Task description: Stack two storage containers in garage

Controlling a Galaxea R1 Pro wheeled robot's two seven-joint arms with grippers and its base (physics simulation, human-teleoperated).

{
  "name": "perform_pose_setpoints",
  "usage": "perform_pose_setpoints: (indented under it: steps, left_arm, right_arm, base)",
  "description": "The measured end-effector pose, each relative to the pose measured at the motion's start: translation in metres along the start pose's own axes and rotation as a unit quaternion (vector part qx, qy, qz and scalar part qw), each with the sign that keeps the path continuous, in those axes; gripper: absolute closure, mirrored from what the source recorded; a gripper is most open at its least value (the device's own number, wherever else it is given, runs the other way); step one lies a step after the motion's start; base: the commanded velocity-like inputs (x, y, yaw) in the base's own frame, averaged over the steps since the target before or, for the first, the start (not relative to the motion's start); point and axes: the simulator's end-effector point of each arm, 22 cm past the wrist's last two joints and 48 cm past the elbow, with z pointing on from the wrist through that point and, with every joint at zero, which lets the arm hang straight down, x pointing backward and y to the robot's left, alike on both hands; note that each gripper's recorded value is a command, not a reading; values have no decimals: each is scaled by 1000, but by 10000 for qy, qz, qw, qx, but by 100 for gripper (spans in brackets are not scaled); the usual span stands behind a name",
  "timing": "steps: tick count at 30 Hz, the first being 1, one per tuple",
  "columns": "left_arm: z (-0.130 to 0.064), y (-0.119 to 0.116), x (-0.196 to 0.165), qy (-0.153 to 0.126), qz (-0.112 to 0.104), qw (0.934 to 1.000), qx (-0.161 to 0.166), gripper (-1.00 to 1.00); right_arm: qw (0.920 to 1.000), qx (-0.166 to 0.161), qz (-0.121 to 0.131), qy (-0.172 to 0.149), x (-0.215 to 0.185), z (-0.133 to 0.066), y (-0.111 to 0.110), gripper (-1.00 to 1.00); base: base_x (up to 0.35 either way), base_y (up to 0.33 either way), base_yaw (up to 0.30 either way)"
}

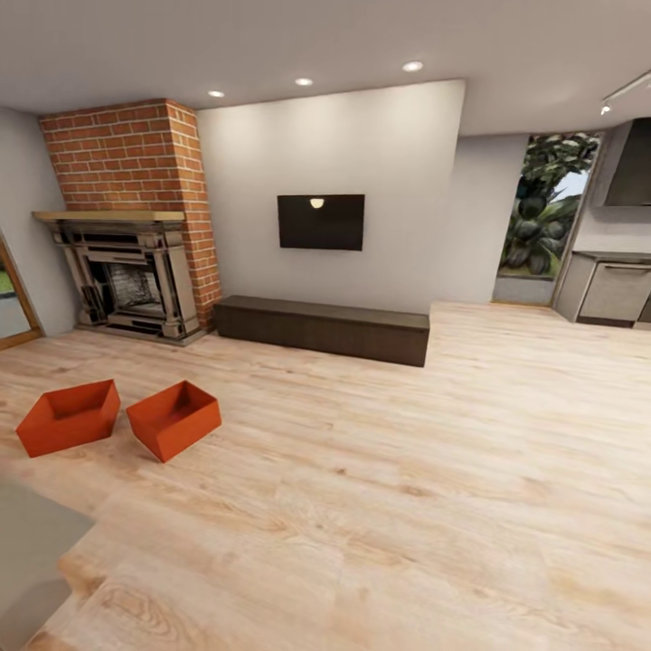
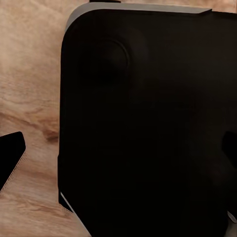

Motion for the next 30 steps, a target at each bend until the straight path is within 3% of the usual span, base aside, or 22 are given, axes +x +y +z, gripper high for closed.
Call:
perform_pose_setpoints:
  steps: [5,13,30]
  left_arm:
    - [0,0,0,1,0,10000,-3,-100]
    - [0,0,0,1,1,10000,3,-100]
    - [0,-4,-1,-41,2,10000,24,-100]
  right_arm:
    - [10000,-6,7,7,0,0,0,-100]
    - [9998,18,68,-166,-7,0,-2,-100]
    - [9998,15,-7,-195,-8,0,-2,-100]
  base:
    - [333,0,23]
    - [333,0,245]
    - [333,0,11]
